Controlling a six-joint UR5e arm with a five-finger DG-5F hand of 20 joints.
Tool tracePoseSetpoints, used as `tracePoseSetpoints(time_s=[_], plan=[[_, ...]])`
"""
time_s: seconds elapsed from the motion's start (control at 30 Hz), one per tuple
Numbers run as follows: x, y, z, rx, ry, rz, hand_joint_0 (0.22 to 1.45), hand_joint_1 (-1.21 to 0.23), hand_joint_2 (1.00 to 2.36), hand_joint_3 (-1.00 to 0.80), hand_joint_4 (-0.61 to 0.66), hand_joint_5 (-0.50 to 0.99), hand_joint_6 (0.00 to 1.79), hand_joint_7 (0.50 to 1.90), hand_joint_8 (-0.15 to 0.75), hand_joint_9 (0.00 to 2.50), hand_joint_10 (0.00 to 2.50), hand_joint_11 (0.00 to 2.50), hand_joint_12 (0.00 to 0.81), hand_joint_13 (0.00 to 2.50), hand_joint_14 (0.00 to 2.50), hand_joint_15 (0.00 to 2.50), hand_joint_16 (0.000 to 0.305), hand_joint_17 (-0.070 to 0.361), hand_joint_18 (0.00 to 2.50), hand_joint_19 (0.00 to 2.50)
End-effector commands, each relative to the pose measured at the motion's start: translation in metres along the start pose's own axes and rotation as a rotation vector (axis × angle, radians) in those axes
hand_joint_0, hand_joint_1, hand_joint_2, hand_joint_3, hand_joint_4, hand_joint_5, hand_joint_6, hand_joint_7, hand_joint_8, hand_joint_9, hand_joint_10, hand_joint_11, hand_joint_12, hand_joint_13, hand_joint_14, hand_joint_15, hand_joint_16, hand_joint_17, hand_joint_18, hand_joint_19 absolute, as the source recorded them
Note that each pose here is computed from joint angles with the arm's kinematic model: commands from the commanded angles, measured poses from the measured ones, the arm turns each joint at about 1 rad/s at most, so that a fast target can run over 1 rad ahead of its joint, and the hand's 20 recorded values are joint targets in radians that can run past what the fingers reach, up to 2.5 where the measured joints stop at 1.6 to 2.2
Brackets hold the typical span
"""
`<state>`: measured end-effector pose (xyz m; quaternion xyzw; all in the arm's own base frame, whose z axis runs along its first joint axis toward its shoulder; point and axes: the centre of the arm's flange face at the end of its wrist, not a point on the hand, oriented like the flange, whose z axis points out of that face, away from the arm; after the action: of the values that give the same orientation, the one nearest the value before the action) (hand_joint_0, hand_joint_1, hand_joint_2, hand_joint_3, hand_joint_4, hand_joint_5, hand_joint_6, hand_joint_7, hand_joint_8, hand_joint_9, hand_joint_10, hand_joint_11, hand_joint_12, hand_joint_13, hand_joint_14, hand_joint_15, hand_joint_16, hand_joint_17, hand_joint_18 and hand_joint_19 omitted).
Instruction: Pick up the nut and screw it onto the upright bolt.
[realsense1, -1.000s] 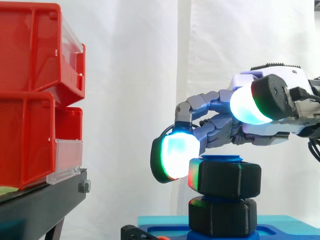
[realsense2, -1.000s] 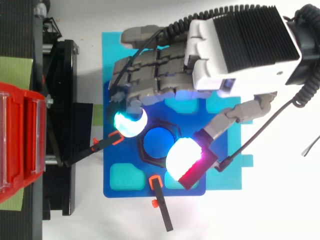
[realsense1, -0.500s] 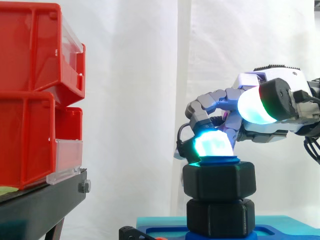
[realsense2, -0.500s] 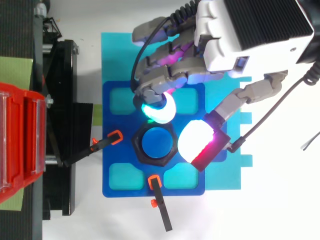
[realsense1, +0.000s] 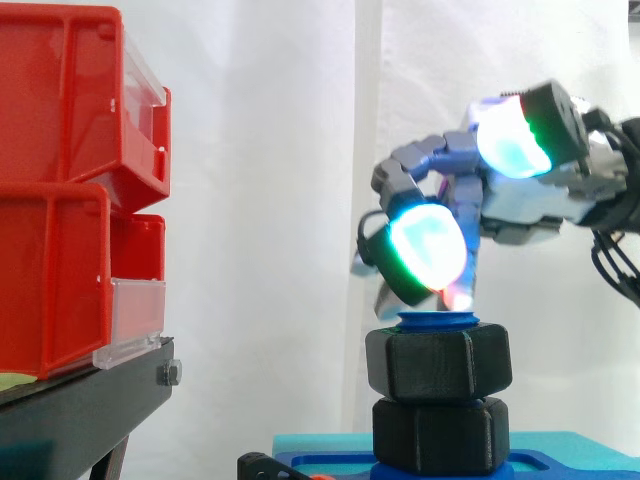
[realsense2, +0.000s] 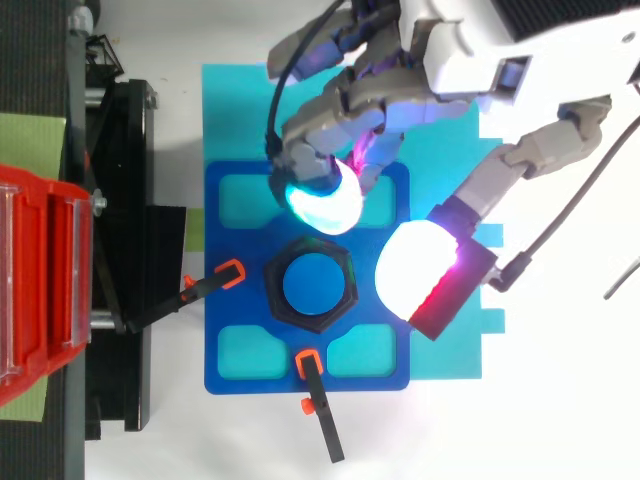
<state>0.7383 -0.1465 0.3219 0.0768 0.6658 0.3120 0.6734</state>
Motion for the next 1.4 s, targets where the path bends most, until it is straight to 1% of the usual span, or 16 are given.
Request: tracePoseSetpoints(time_s=[0.0, 0.03, 0.07, 0.17, 0.27, 0.3, 0.33, 0.37, 0.43, 0.47, 0.57, 0.7, 0.93, 1.1, 1.23, 1.37], plan=[[-0.023, 0.010, 0.006, -0.009, 0.001, 0.000, 0.47, -0.31, 1.00, -0.50, 0.20, -0.08, 0.50, 1.03, 0.253, 1.07, 0.00, 0.00, 0.243, 0.76, 0.00, 0.00, 0.021, 0.048, 0.41, 0.00], [-0.027, 0.012, 0.007, -0.011, 0.002, -0.002, 0.47, -0.31, 1.00, -0.50, 0.19, -0.11, 0.50, 0.93, 0.244, 0.88, 0.00, 0.00, 0.264, 0.66, 0.00, 0.00, 0.025, 0.056, 0.29, 0.00], [-0.028, 0.014, 0.008, -0.014, 0.000, -0.003, 0.47, -0.32, 1.00, -0.50, 0.18, -0.11, 0.50, 0.92, 0.245, 0.86, 0.00, 0.00, 0.266, 0.63, 0.00, 0.00, 0.025, 0.056, 0.29, 0.00], [-0.029, 0.017, 0.011, -0.018, -0.004, -0.005, 0.45, -0.31, 1.00, -0.50, 0.11, -0.17, 0.50, 0.73, 0.224, 0.54, 0.00, 0.00, 0.299, 0.39, 0.00, 0.00, 0.031, 0.070, 0.02, 0.00], [-0.024, 0.021, 0.015, -0.013, 0.001, -0.001, 0.45, -0.30, 1.00, -0.50, 0.08, -0.20, 0.50, 0.66, 0.210, 0.39, 0.00, 0.00, 0.314, 0.27, 0.00, 0.00, 0.034, 0.076, 0.00, 0.00], [-0.017, 0.021, 0.014, 0.011, 0.001, 0.009, 0.45, -0.30, 1.00, -0.50, 0.07, -0.20, 0.50, 0.64, 0.208, 0.36, 0.00, 0.00, 0.315, 0.25, 0.00, 0.00, 0.035, 0.078, 0.00, 0.00], [-0.014, 0.021, 0.015, 0.020, 0.000, 0.011, 0.45, -0.30, 1.00, -0.50, 0.07, -0.21, 0.50, 0.63, 0.206, 0.34, 0.00, 0.00, 0.316, 0.22, 0.00, 0.00, 0.035, 0.079, 0.00, 0.00], [-0.014, 0.021, 0.015, 0.020, 0.000, 0.011, 0.45, -0.30, 1.00, -0.50, 0.07, -0.21, 0.50, 0.63, 0.207, 0.33, 0.00, 0.00, 0.316, 0.21, 0.00, 0.00, 0.036, 0.080, 0.00, 0.00], [-0.001, 0.022, 0.016, 0.053, 0.002, 0.020, 0.45, -0.30, 1.00, -0.50, 0.07, -0.21, 0.50, 0.62, 0.203, 0.30, 0.00, 0.00, 0.319, 0.18, 0.00, 0.00, 0.036, 0.082, 0.00, 0.00], [0.004, 0.024, 0.018, 0.059, 0.005, 0.026, 0.45, -0.29, 1.00, -0.50, 0.07, -0.21, 0.50, 0.62, 0.202, 0.30, 0.00, 0.00, 0.321, 0.17, 0.00, 0.00, 0.037, 0.083, 0.00, 0.00], [0.010, 0.032, 0.022, 0.056, 0.012, 0.034, 0.45, -0.29, 1.00, -0.50, 0.07, -0.21, 0.50, 0.62, 0.201, 0.28, 0.00, 0.00, 0.322, 0.15, 0.00, 0.00, 0.037, 0.084, 0.00, 0.00], [0.024, 0.045, 0.028, 0.054, 0.047, 0.047, 0.45, -0.29, 1.00, -0.50, 0.07, -0.21, 0.50, 0.63, 0.201, 0.28, 0.00, 0.00, 0.322, 0.15, 0.00, 0.00, 0.037, 0.084, 0.00, 0.00], [0.034, 0.054, 0.032, 0.082, 0.066, 0.054, 0.45, -0.29, 1.00, -0.50, 0.09, -0.21, 0.50, 0.64, 0.205, 0.29, 0.00, 0.00, 0.323, 0.15, 0.00, 0.00, 0.037, 0.084, 0.00, 0.00], [0.039, 0.061, 0.035, 0.084, 0.070, 0.049, 0.45, -0.30, 1.00, -0.50, 0.10, -0.20, 0.50, 0.66, 0.210, 0.30, 0.00, 0.00, 0.323, 0.15, 0.00, 0.00, 0.037, 0.084, 0.00, 0.00], [0.040, 0.061, 0.036, 0.104, 0.067, 0.020, 0.45, -0.30, 1.00, -0.50, 0.10, -0.20, 0.50, 0.66, 0.210, 0.30, 0.00, 0.00, 0.321, 0.15, 0.00, 0.00, 0.037, 0.084, 0.00, 0.00], [0.040, 0.061, 0.036, 0.108, 0.062, -0.007, 0.46, -0.30, 1.00, -0.50, 0.10, -0.20, 0.50, 0.66, 0.210, 0.30, 0.00, 0.00, 0.321, 0.15, 0.00, 0.00, 0.037, 0.084, 0.00, 0.00]])
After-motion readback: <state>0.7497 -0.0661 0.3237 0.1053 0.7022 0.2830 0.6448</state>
